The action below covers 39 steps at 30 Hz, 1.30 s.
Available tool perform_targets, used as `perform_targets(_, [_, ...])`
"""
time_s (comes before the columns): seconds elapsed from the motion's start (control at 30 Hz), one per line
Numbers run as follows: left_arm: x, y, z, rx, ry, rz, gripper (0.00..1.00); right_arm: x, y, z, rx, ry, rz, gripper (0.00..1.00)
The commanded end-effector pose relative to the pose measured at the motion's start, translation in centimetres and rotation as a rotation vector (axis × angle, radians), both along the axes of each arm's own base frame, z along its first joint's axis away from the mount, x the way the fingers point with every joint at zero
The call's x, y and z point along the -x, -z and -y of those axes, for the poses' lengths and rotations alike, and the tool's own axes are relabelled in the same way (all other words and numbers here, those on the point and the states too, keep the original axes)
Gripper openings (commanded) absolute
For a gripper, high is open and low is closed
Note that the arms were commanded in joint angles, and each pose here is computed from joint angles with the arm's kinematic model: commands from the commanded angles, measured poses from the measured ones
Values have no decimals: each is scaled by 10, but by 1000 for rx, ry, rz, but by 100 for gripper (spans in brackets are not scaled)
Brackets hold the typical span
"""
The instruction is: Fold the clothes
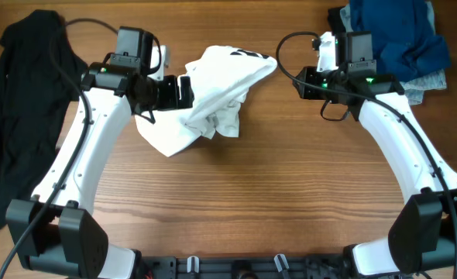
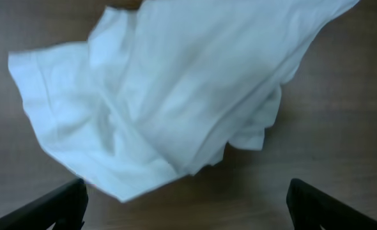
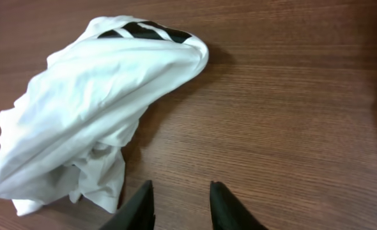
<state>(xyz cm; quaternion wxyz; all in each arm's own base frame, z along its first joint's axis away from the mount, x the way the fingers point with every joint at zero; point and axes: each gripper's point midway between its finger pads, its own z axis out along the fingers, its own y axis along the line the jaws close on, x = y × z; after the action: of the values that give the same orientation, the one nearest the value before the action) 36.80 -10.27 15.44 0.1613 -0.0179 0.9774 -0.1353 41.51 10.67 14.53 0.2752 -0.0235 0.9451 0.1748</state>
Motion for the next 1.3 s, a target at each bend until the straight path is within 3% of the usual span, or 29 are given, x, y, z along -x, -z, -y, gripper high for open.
perform_targets(0.0, [11,-15,4,12,-40,-2,100,5,-4,-9,-3,-47,1,31])
perform_targets(0.17, [32,-25,19,0,9,-10,100,8,-3,-16,0,-66,-2,33])
perform_targets(0.3, [49,-21,20,-90,-2,-24,100,9,-3,-18,0,-72,-2,34])
perform_targets(0.5, [60,15,20,-118,8,-67,100,10,-3,-18,4,-78,-2,35])
perform_targets(0.73, [48,46,24,-141,138,23,100,10,-3,-19,8,-85,0,37])
perform_targets(1.0, [70,93,-1,-243,141,-51,99,9,-3,-18,10,-84,4,40])
perform_targets(1.27, [58,114,4,-218,135,-18,78,8,-3,-18,13,-81,5,40])
